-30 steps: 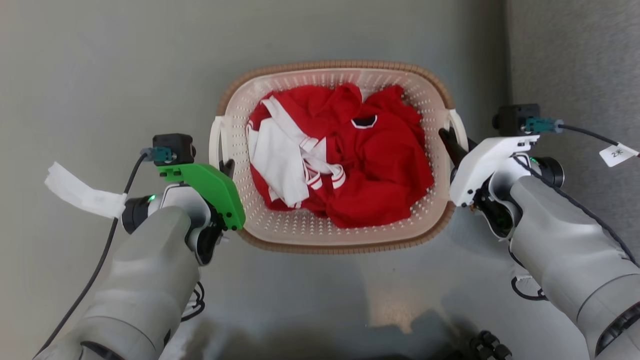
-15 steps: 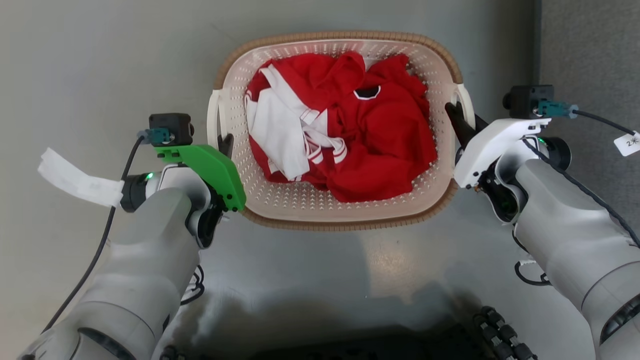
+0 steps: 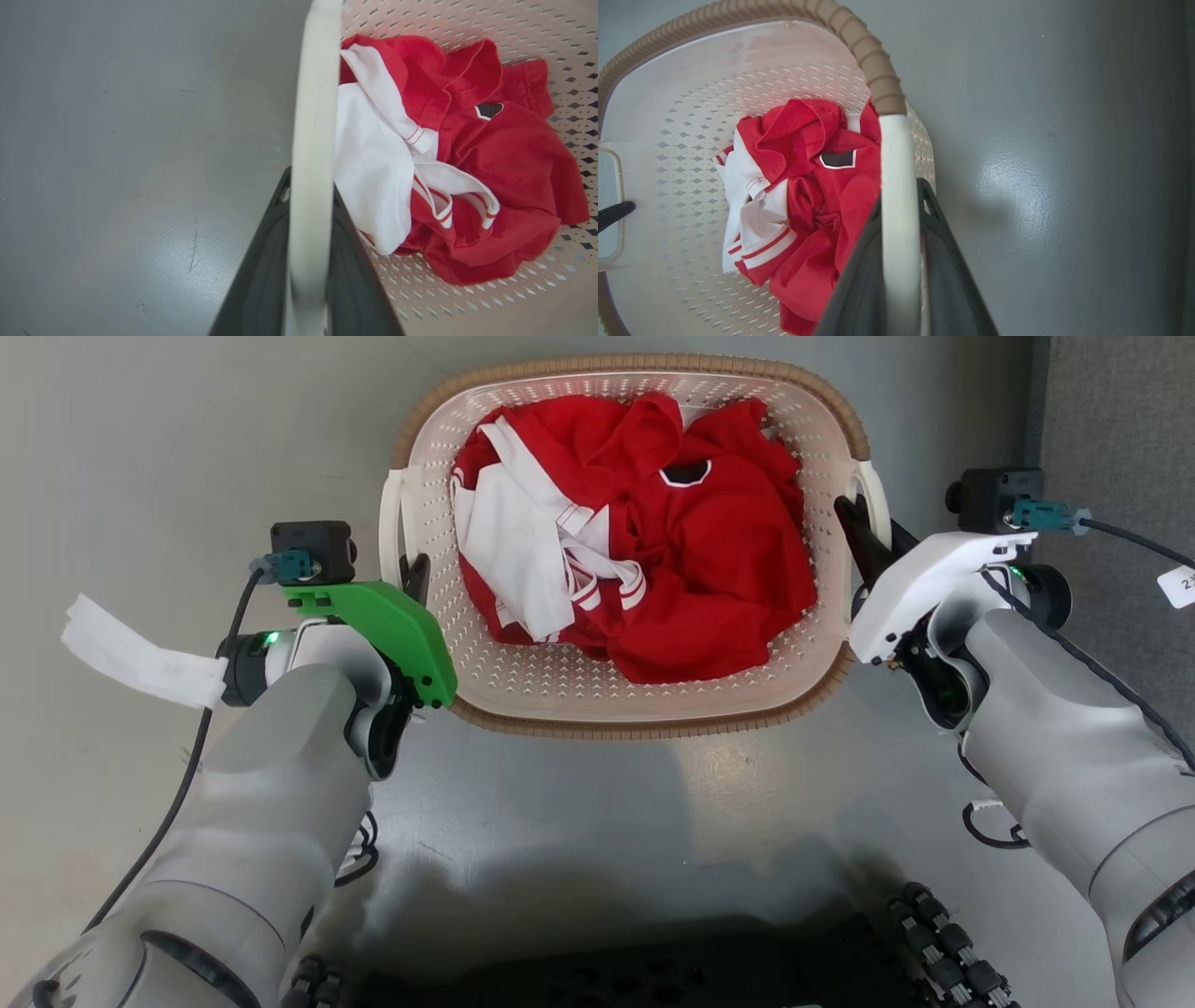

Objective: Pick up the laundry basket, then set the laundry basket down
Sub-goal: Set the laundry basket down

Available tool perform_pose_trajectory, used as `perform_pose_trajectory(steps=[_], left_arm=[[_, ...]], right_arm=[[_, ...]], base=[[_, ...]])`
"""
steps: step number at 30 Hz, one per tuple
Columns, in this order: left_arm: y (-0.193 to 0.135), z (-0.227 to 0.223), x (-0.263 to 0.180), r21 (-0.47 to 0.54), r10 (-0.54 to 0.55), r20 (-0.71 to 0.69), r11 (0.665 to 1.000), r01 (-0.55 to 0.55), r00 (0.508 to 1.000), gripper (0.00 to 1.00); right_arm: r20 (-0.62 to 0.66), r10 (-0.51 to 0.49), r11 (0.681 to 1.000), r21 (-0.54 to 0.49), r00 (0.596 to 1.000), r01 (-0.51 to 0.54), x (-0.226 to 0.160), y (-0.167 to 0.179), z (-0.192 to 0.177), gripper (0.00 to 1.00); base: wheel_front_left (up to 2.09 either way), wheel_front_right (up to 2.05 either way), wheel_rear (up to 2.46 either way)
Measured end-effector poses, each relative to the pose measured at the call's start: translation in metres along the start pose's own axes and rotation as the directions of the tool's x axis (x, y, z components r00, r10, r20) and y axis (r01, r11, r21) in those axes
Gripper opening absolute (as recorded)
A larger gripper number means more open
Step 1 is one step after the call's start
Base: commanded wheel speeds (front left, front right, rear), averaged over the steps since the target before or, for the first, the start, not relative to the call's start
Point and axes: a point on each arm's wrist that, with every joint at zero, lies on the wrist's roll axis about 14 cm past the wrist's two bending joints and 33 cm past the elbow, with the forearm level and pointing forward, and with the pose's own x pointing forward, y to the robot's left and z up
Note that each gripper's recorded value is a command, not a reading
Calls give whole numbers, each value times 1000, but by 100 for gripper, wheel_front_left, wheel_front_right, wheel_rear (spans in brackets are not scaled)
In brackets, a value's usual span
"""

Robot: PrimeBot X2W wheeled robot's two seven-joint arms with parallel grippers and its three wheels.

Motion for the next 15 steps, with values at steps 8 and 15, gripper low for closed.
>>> perform_pose_trajectory(steps=[8,15], left_arm=[[0,-3,1,9,-1,-7,1000,1,1000,100],[0,-5,1,17,-4,-12,1000,4,1000,100]], right_arm=[[-4,-3,1000,2,1000,3,0,-1,-2,59],[-7,7,1000,0,1000,-7,1,2,-4,100]], base=[[0,0,0],[0,0,0]])
